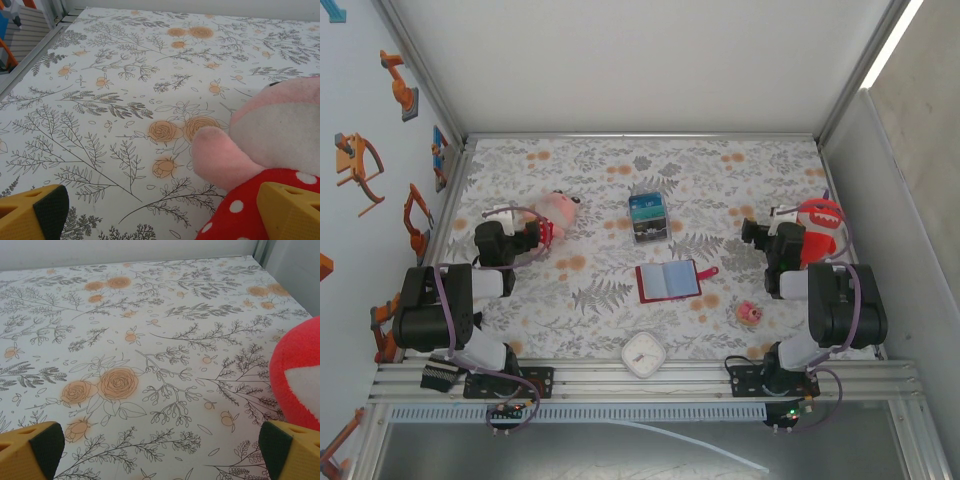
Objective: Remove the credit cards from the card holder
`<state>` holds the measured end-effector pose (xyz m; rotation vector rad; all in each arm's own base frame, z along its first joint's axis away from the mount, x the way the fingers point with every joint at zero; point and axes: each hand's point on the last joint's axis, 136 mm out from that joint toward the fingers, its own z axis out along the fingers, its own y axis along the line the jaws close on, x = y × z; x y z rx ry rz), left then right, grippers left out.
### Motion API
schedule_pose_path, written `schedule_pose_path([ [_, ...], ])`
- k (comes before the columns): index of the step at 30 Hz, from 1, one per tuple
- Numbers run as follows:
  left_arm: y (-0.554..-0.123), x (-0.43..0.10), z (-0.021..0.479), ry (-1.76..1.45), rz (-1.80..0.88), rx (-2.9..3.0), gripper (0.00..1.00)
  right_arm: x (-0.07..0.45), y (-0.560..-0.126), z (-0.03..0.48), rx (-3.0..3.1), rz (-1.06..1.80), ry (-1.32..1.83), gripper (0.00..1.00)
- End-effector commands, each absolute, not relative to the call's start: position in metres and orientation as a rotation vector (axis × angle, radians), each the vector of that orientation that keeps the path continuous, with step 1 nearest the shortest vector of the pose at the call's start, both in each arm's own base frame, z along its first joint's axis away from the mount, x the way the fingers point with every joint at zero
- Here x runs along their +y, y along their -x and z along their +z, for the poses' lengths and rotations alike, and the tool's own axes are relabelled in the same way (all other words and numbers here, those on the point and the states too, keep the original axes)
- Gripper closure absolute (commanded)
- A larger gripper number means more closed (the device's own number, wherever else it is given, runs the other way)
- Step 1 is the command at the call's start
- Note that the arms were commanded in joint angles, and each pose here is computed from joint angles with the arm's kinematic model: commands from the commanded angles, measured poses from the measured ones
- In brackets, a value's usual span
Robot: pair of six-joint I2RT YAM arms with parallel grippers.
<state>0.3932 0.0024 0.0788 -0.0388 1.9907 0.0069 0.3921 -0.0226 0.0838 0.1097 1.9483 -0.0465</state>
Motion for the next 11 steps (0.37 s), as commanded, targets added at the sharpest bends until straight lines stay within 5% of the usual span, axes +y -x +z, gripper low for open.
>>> schedule_pose_path([
  [1, -0.3964, -0.0009, 0.0825, 0.037, -0.011, 1.989, 0.03, -0.0243, -0.3946, 0.0882, 1.937, -0.053, -0.097, 0.00],
  [11, -0.3964, -0.0008, 0.0823, 0.037, -0.010, 1.989, 0.03, -0.0241, -0.3946, 0.0881, 1.938, -0.053, -0.096, 0.00],
])
